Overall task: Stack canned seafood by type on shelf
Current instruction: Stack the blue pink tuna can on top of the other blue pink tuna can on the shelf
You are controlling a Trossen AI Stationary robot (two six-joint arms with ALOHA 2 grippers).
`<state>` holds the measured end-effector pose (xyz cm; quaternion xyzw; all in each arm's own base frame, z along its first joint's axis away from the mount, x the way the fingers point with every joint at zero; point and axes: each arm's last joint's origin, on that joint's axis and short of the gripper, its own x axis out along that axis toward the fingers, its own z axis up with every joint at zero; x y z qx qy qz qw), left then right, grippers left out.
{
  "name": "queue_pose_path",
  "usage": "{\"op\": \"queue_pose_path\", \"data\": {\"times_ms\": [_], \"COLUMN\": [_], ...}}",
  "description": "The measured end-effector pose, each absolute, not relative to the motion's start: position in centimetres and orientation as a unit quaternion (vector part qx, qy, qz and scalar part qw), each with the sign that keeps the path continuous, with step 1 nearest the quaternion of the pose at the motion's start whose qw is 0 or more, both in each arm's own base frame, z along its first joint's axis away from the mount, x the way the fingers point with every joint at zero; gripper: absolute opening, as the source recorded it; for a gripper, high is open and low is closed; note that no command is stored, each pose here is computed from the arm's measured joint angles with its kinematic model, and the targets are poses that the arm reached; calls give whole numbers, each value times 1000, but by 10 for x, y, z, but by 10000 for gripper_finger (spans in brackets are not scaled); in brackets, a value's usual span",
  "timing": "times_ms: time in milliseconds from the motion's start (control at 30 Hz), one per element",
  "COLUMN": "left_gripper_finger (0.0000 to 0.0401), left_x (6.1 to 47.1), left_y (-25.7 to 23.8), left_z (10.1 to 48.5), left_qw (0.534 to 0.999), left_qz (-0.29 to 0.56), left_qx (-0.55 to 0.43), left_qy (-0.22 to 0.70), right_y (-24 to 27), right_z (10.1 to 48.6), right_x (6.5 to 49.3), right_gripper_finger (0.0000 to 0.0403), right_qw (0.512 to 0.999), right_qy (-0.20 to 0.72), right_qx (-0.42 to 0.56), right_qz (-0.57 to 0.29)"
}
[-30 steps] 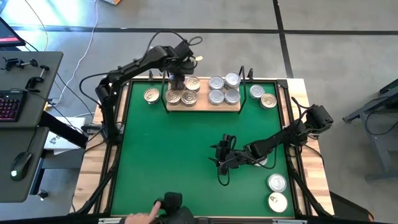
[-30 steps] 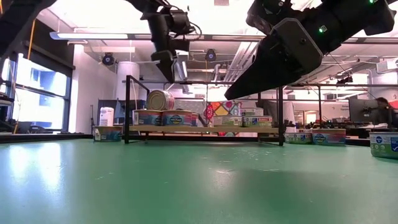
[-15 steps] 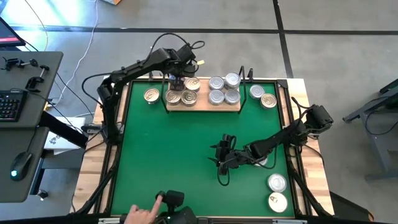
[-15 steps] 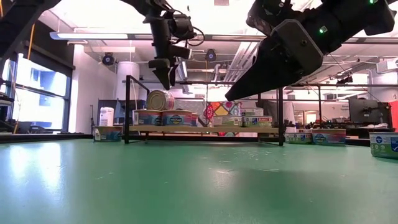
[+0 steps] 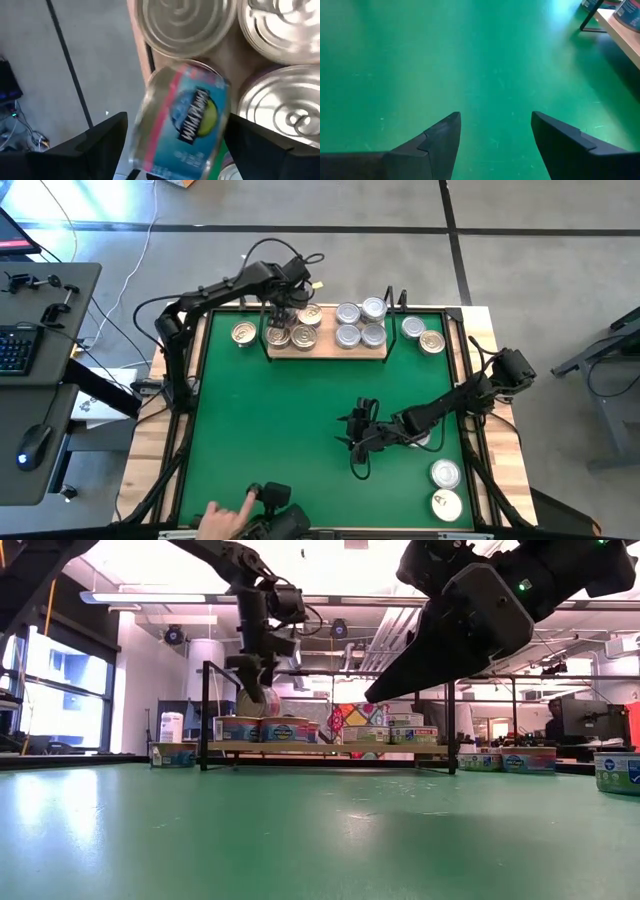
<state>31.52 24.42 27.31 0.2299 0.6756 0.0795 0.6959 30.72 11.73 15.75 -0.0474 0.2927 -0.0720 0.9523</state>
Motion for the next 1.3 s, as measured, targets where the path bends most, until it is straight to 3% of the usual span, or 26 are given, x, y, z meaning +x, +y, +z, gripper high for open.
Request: {"op": "queue_pose_path", "data": {"times_ms": [267, 600, 933, 1133, 1300], "left_gripper_finger": [298, 173, 173, 173, 173], "left_x": [316, 326, 340, 342, 341], "left_y": [241, 228, 204, 194, 190], "left_z": [267, 268, 271, 280, 292], "left_qw": [688, 667, 615, 662, 689], "left_qz": [58, 61, 144, 189, 228], "left_qx": [244, 275, 315, 262, 273], "left_qy": [681, 690, 709, 676, 632], "right_y": [117, 117, 117, 120, 127], "right_z": [158, 158, 158, 157, 156], "right_x": [307, 307, 307, 306, 302], "right_gripper_finger": [238, 238, 238, 238, 238], "right_qw": [952, 952, 952, 952, 951], "right_qy": [292, 292, 292, 293, 296], "right_qx": [-45, -46, -46, -47, -55], "right_qz": [-73, -73, -73, -69, -70]}}
